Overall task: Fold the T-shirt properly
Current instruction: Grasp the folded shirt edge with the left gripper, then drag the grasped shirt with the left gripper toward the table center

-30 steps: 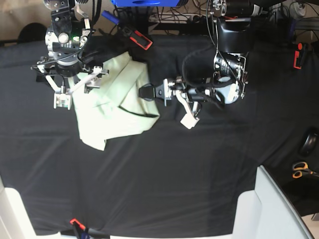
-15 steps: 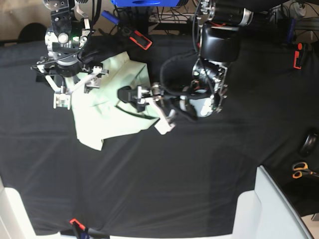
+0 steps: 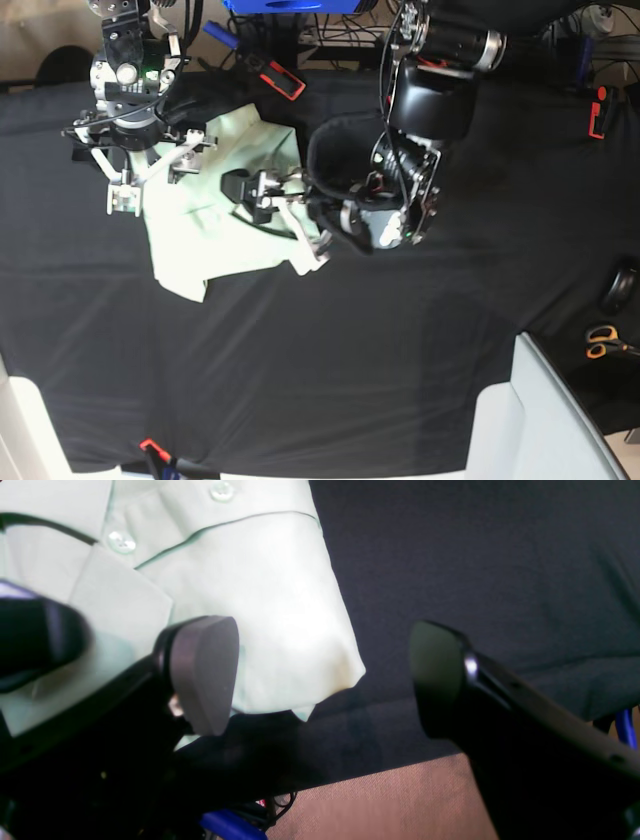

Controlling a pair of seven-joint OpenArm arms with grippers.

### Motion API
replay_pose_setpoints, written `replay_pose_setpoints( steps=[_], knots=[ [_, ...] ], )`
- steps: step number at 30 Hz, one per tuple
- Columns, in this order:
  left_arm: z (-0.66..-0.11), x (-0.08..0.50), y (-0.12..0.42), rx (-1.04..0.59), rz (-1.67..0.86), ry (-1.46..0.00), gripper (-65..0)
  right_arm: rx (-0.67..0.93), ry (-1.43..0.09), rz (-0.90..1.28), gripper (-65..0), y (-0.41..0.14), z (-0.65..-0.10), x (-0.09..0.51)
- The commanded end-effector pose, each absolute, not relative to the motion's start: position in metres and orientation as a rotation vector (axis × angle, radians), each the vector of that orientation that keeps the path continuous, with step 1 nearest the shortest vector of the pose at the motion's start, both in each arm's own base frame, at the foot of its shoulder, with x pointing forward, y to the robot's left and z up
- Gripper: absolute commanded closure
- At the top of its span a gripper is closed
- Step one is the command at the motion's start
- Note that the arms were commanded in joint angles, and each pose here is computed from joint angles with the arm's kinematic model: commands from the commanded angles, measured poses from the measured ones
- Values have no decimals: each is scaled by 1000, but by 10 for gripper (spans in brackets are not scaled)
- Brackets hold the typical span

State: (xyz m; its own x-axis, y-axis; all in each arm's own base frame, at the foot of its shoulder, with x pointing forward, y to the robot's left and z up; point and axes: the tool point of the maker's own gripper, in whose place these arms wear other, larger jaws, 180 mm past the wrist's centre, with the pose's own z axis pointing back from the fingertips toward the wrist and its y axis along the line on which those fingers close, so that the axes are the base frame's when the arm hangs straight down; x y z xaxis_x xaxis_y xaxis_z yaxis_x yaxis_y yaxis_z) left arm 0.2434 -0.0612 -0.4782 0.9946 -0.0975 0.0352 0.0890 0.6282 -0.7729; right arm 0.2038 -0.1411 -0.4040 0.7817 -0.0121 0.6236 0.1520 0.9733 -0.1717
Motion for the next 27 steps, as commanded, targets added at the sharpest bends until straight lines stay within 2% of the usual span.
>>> replay_pose_setpoints(
  steps=[1, 8, 9, 12, 15, 18, 27],
  knots=[
    [-484, 240, -69, -857, -130, 34, -650, -227, -710, -91, -501, -143, -395, 211],
    [-494, 233, -83, -857, -213, 66, -650, -227, -710, -91, -501, -143, -395, 211],
    [-494, 232, -85, -857, -219, 67, -632, -227, -710, -91, -501, -143, -395, 211],
    [-493, 233, -88, -860, -220, 68, -465, -227, -710, -91, -501, -143, -395, 211],
    [-493, 233, -87, -860, -219, 68, -247, -227, -712, -91, -501, -143, -395, 211],
    [-494, 232, -87, -857, -218, 66, -2, -227, -715, -92, -501, -143, -394, 212],
    [-496, 255, -61, -805, -208, 8, 0, -269, -714, -133, -501, -164, -393, 212]
  ],
)
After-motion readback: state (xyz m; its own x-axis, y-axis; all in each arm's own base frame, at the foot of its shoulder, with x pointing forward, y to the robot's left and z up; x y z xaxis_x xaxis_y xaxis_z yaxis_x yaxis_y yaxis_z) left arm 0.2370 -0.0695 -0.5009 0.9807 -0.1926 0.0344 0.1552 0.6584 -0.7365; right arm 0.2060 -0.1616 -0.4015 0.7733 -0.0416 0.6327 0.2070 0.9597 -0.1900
